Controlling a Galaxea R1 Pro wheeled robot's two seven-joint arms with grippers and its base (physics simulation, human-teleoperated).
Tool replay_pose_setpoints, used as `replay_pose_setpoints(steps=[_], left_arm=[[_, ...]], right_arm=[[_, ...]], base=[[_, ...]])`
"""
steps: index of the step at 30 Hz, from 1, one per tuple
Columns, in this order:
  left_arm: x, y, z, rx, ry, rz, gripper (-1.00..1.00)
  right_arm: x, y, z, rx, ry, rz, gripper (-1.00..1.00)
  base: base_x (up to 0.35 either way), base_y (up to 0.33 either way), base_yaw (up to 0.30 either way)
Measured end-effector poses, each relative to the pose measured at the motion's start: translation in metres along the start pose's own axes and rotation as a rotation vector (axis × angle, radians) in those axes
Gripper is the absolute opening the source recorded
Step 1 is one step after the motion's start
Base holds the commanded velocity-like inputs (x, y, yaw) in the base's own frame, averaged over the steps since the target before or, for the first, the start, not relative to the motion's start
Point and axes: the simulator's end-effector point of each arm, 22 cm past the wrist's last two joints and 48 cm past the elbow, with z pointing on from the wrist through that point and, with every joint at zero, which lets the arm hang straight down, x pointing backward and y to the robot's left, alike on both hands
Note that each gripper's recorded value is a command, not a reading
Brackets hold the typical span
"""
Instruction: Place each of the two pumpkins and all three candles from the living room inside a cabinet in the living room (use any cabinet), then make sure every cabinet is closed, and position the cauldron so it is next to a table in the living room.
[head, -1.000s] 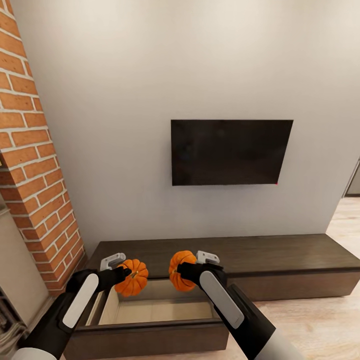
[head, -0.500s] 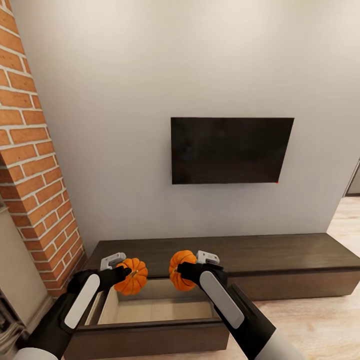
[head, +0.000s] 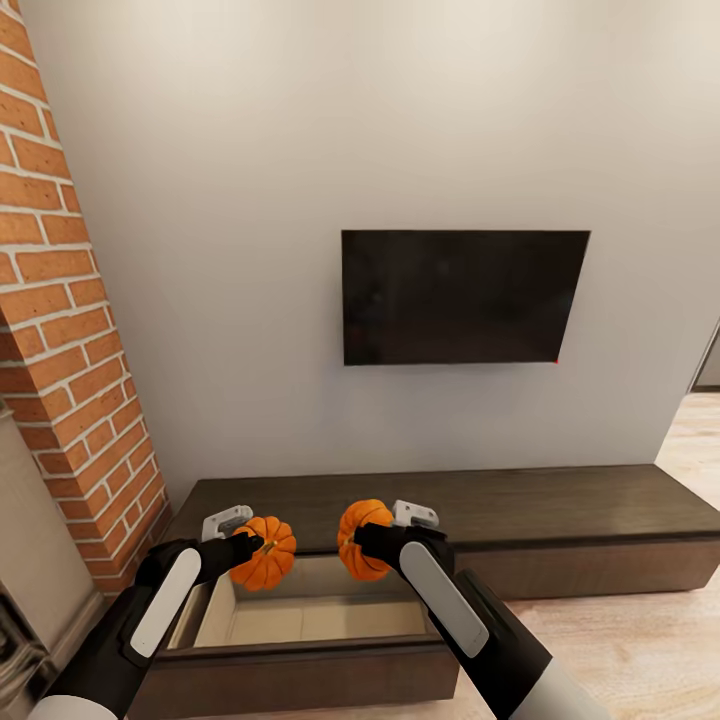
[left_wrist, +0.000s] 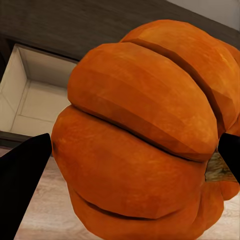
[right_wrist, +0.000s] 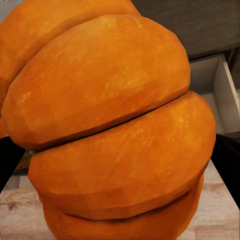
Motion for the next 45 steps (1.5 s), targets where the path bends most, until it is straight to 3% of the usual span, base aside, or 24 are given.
replay_pose_setpoints(steps=[31,45], left_arm=[[0.021,0.011,0.032,-0.001,0.000,0.001,-1.00],[0.032,0.017,0.047,0.001,-0.002,0.002,-1.00]], right_arm=[[0.019,-0.008,0.028,-0.009,-0.008,-0.003,-1.00],[0.028,-0.010,0.040,-0.019,-0.018,-0.003,-1.00]], base=[[0.000,0.000,0.000],[0.000,0.000,0.096]])
